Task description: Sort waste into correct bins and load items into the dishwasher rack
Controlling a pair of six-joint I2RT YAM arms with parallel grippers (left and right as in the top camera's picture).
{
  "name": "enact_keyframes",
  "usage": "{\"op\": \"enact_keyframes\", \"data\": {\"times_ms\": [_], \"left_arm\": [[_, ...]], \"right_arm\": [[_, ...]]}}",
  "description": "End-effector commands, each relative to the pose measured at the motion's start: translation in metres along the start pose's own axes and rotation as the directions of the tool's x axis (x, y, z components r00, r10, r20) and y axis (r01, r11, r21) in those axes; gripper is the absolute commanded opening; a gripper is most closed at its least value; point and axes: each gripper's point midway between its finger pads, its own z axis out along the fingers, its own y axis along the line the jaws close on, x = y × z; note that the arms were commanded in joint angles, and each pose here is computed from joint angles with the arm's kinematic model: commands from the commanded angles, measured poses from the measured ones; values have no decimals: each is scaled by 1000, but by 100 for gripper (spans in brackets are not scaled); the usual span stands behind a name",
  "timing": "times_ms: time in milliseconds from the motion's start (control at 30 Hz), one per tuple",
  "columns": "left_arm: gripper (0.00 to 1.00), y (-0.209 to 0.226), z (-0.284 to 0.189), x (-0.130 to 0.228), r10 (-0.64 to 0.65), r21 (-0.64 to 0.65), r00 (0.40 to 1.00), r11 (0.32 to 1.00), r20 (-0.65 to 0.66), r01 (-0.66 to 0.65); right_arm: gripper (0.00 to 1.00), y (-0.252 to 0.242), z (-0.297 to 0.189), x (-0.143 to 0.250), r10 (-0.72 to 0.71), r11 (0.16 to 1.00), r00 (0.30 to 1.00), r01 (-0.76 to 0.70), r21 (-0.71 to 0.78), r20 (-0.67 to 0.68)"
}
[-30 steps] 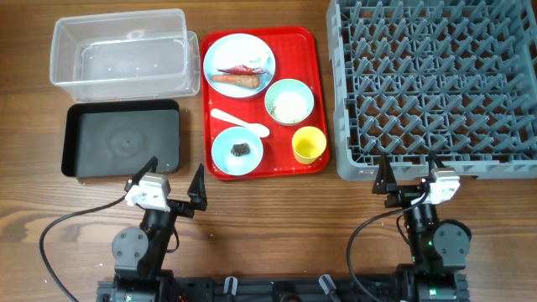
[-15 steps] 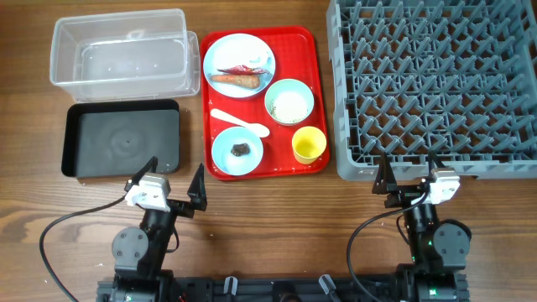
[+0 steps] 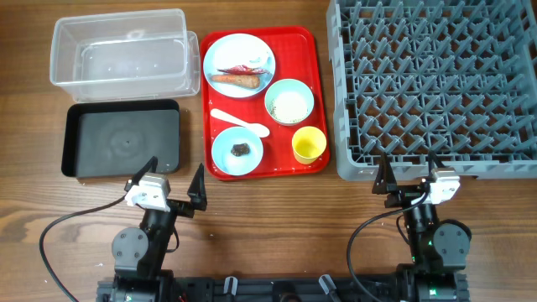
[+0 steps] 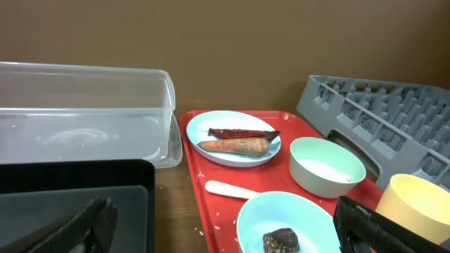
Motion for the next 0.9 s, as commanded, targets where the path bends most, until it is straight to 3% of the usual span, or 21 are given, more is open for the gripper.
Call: {"op": "enact_keyframes", "data": {"times_ms": [0,400,633,867], "left_arm": [[100,-1,1,0,-12,4,1000,1000,9,12],[100,-11,-5,-42,3,46,990,999,141,-9],[100,-19,-17,-84,8,54,979,998,205,-20],[100,-25,-20,-127,7,51,984,999,180,-16]], "right_arm": [[100,0,0,0,13,1000,1000,-13,2,2],[100,33,-5,-22,-6,983,998,18,-182,67],[100,44,-11,-55,-67,971,987,98,-218,146],[100,56,-4,-102,-137,954,980,170,-247,147]]}}
